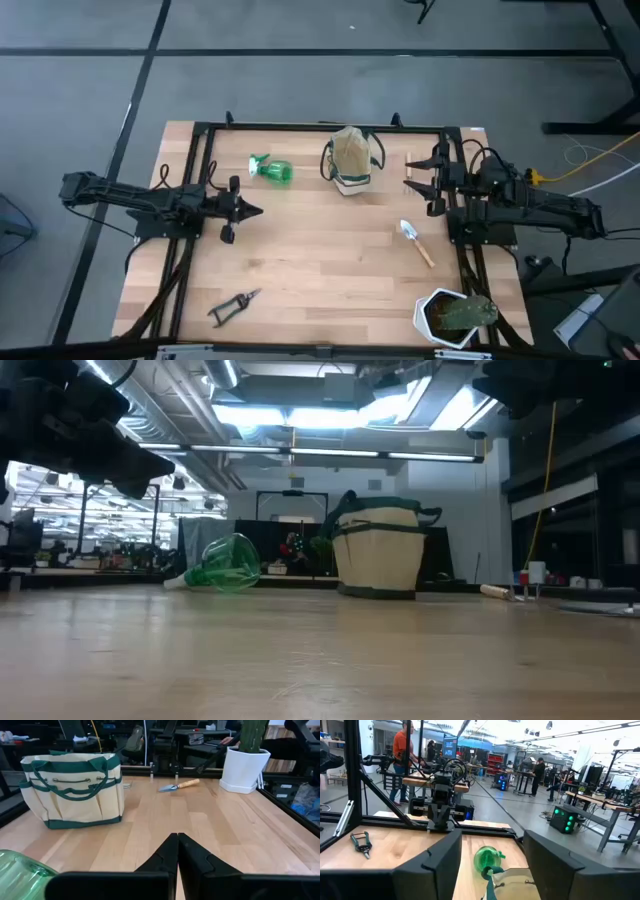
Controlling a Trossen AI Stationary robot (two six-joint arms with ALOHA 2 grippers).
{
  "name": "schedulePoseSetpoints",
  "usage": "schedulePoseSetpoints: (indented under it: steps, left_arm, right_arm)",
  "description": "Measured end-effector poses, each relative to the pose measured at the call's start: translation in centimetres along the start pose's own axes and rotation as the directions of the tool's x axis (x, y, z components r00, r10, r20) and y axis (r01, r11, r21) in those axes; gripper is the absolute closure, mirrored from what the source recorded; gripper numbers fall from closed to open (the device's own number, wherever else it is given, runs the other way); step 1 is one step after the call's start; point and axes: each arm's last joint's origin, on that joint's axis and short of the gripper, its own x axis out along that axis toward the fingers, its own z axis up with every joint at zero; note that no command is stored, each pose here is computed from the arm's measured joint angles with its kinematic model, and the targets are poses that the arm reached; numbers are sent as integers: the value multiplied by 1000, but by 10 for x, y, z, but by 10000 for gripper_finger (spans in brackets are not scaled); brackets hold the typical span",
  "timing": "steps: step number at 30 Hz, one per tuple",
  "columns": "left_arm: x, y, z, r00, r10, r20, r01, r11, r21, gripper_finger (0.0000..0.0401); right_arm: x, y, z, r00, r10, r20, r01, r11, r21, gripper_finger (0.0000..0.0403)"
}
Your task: Pick & Place Garden tools in Gardening bag
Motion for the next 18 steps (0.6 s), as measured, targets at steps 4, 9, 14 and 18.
schedulePoseSetpoints:
  steps: [4, 9, 14, 18]
  left_arm:
    - [0, 0, 0, 1000, 0, 0, 0, 1000, 0, 397]
    - [0, 0, 0, 1000, 0, 0, 0, 1000, 0, 397]
    - [0, 0, 0, 1000, 0, 1, 0, 1000, 0, 397]
    - [0, 0, 0, 1000, 0, 0, 0, 1000, 0, 397]
  right_arm:
    - [0, 0, 0, 1000, -1, 0, 1, 1000, 0, 188]
    - [0, 0, 0, 1000, 0, -2, 0, 1000, 0, 188]
    - [0, 0, 0, 1000, 0, -4, 0, 1000, 0, 188]
    - [0, 0, -1, 1000, 1, -8, -1, 1000, 0, 188]
